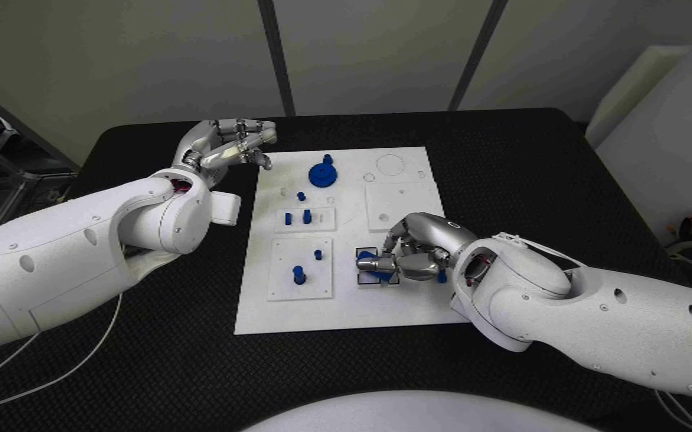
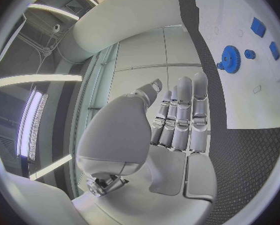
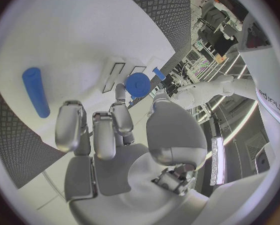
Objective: Assemble the parts on the task board
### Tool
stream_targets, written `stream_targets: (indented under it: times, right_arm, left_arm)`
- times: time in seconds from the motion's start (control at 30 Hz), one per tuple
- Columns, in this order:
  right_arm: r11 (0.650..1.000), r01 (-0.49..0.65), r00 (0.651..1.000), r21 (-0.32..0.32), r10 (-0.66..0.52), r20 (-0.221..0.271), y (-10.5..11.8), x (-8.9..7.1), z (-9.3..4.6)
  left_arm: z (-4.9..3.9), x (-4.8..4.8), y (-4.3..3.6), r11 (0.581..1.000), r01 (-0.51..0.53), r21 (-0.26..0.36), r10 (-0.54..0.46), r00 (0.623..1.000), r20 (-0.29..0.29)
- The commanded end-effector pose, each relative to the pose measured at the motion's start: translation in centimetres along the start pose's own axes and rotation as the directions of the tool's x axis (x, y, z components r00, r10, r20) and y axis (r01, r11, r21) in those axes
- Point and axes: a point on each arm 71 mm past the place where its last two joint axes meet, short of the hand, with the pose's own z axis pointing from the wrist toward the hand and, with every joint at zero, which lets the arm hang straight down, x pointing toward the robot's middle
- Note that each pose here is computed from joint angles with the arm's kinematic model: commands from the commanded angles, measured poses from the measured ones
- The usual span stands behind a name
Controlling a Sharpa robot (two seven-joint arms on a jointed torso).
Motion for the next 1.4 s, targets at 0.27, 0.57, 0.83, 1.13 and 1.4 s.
stream_targets:
  times: [0.27, 0.57, 0.83, 1.13, 1.4]
  right_arm:
    - [0.998, 0.036, 0.999, -0.052, -0.036, -0.003, 0.58, -0.17, -0.55]
    - [0.993, 0.109, 0.994, -0.043, -0.109, -0.015, 0.12, -0.27, -0.79]
    - [0.991, 0.126, 0.992, -0.049, -0.127, -0.023, 0.18, -0.21, -0.84]
    - [0.99, 0.127, 0.991, -0.053, -0.129, -0.03, 0.26, -0.09, -0.72]
    - [0.99, 0.135, 0.991, -0.037, -0.135, -0.014, 0.23, -0.08, -0.4]
  left_arm:
    - [-0.03, -0.04, -0.12, 1.0, 0.003, 0.002, -0.003, 1.0, -0.007]
    - [-0.05, -0.07, -0.11, 1.0, 0.002, -0.001, -0.002, 1.0, -0.005]
    - [-0.05, -0.13, -0.09, 1.0, 0.002, -0.004, -0.002, 1.0, -0.004]
    - [-0.05, -0.13, -0.08, 1.0, 0.001, -0.005, -0.001, 1.0, -0.003]
    - [-0.05, -0.1, -0.08, 1.0, 0.002, -0.005, -0.002, 1.0, -0.005]
